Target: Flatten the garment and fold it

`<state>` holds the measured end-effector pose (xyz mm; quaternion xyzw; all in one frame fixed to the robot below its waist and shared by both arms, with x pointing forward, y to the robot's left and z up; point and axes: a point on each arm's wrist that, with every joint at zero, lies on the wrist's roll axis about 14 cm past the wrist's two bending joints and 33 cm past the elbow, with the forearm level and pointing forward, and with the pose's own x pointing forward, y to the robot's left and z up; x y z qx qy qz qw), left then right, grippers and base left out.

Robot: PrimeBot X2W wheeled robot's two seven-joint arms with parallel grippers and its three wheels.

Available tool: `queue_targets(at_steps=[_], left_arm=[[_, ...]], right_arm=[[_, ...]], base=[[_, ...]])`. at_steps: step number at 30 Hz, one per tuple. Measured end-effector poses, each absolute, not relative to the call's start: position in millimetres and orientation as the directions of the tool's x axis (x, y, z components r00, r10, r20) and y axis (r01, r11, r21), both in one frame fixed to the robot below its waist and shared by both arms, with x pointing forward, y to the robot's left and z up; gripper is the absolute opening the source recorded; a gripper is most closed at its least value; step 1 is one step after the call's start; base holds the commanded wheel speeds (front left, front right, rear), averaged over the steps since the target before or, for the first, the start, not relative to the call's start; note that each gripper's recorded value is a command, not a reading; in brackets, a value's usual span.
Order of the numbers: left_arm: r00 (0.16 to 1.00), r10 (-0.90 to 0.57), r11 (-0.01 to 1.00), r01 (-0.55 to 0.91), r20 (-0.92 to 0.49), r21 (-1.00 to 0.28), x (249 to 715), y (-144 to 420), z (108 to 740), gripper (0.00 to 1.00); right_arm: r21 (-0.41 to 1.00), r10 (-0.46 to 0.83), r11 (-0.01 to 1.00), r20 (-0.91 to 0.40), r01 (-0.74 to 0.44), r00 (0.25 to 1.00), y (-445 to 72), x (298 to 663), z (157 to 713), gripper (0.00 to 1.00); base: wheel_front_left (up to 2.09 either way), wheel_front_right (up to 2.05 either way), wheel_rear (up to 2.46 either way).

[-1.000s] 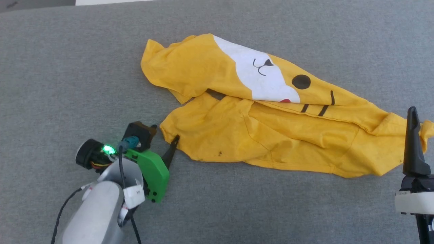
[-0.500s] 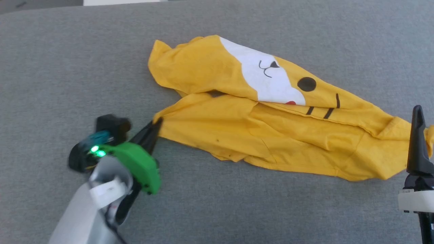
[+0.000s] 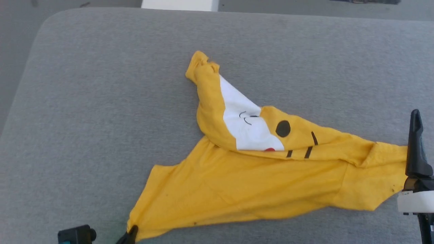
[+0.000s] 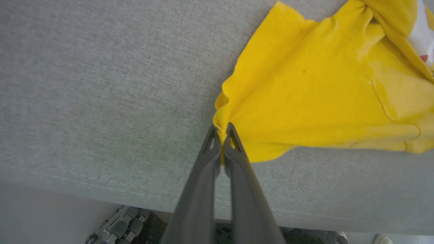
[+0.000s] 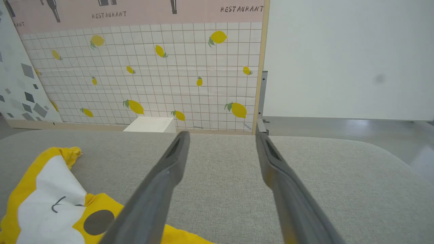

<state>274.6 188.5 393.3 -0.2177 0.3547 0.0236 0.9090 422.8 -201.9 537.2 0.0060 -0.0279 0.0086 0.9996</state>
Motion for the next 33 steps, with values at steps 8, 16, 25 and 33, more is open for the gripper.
queue_targets(at_steps=[8, 16, 25, 33], left_arm=[[0.932, -0.035, 0.924, -0.106, -0.36, -0.366, 337, 206, 460, 1.0], [0.948, -0.271, 0.949, 0.233, -0.167, -0.213, 420, 158, 514, 1.0], [0.831, -0.45, 0.893, 0.417, -0.328, -0.168, 468, 99, 465, 1.0], [0.735, -0.487, 0.87, 0.452, -0.471, -0.194, 477, 77, 406, 0.26]], right_arm=[[0.022, 0.084, 0.996, 0.047, -0.085, 0.995, -178, 432, 537, 1.0], [0.009, 0.045, 0.999, 0.042, -0.045, 0.998, -192, 426, 537, 1.0], [-0.016, -0.039, 0.999, 0.055, 0.04, 0.998, -221, 417, 544, 1.0], [-0.029, -0.118, 0.993, 0.036, 0.119, 0.992, -247, 405, 538, 1.0]], base=[[0.0, 0.0, 0.0], [0.0, 0.0, 0.0], [0.0, 0.0, 0.0], [0.0, 0.0, 0.0]])
